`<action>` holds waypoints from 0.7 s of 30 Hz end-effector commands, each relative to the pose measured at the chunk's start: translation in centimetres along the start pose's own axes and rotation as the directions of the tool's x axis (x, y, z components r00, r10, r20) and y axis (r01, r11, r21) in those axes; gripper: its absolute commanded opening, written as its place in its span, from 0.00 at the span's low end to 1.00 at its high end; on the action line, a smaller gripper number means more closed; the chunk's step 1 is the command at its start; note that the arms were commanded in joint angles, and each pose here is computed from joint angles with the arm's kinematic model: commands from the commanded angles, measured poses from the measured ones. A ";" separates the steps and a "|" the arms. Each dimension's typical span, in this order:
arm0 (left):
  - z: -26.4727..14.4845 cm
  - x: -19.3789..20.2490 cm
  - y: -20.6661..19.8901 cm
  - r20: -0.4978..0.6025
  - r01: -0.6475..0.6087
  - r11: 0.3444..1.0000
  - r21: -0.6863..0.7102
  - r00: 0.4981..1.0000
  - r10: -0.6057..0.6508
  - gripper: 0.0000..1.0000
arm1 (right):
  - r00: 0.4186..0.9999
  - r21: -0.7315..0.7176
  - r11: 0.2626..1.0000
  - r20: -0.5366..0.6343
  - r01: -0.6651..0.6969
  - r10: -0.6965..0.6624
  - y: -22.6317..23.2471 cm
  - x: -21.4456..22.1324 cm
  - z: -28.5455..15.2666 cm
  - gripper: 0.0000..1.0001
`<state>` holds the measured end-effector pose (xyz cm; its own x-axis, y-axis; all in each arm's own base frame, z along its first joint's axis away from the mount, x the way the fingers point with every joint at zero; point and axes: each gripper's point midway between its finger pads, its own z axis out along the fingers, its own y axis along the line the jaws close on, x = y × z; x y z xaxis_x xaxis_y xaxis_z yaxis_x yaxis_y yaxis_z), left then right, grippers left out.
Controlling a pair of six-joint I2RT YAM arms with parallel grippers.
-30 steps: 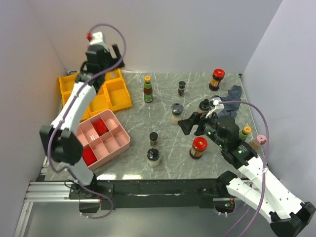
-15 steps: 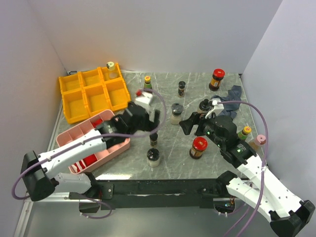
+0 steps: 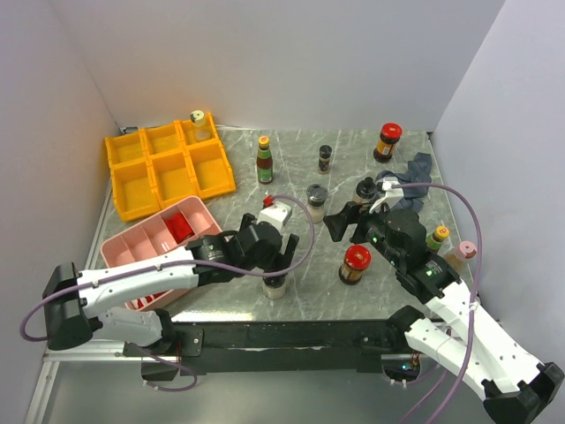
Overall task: Organize the condiment bottles
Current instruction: Pick up the bottle from the center of the board.
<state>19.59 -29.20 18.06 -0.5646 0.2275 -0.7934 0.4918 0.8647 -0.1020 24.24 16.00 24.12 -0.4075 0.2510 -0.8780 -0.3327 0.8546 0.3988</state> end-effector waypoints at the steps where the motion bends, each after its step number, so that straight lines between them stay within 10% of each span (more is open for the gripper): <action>1: -1.6 1.1 -1.1 -0.005 0.059 0.996 0.072 0.998 -0.058 0.99 | 0.999 0.002 1.000 0.042 0.012 -0.012 -0.1 -0.8 -0.2 1.00; 21: 1.7 8.0 -2.7 -0.204 -0.002 1.000 0.011 0.979 0.004 0.91 | 0.999 0.007 1.000 0.038 0.006 -0.007 -0.5 0.0 -0.1 1.00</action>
<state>14.59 -29.41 9.89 -0.6850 0.3414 -0.6436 0.5184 0.8492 -0.1013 24.10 15.82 22.92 -0.4200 0.2393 -0.8754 -0.3245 0.8612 0.3911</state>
